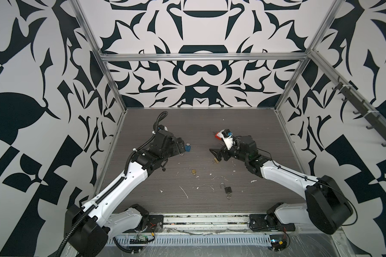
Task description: Lock with the key
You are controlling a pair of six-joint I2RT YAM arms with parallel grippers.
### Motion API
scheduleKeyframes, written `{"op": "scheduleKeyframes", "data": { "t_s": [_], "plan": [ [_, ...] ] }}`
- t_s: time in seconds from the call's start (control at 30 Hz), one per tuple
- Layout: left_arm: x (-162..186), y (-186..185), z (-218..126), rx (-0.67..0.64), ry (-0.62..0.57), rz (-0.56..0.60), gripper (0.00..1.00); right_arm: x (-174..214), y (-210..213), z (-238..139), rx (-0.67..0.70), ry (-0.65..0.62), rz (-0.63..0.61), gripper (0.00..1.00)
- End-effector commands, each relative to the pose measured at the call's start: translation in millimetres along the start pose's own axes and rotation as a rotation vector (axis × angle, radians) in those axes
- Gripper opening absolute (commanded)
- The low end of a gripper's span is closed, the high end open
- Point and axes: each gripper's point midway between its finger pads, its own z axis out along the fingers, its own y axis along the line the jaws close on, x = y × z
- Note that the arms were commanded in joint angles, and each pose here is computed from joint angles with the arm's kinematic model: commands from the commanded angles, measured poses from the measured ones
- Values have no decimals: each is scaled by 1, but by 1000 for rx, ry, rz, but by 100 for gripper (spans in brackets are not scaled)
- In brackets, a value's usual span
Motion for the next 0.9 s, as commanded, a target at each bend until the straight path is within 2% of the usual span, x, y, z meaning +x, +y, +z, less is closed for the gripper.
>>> {"op": "scheduleKeyframes", "data": {
  "t_s": [0.0, 0.2, 0.4, 0.63, 0.87],
  "plan": [
    [23, 19, 6, -118, 71, -12, 99, -3, 13, 7, -28, 21, -176, 99],
    [51, 23, 22, -184, 203, 51, 99, 7, 26, 16, -56, 51, -227, 100],
    [71, 20, 46, -224, 318, 39, 100, 17, 37, 21, -58, 78, -279, 100],
    [80, 27, 78, -312, 355, 31, 94, 22, 44, 19, -51, 81, -311, 99],
    [82, 36, 105, -395, 375, 119, 93, 22, 41, 18, -23, 82, -334, 100]
  ]
}}
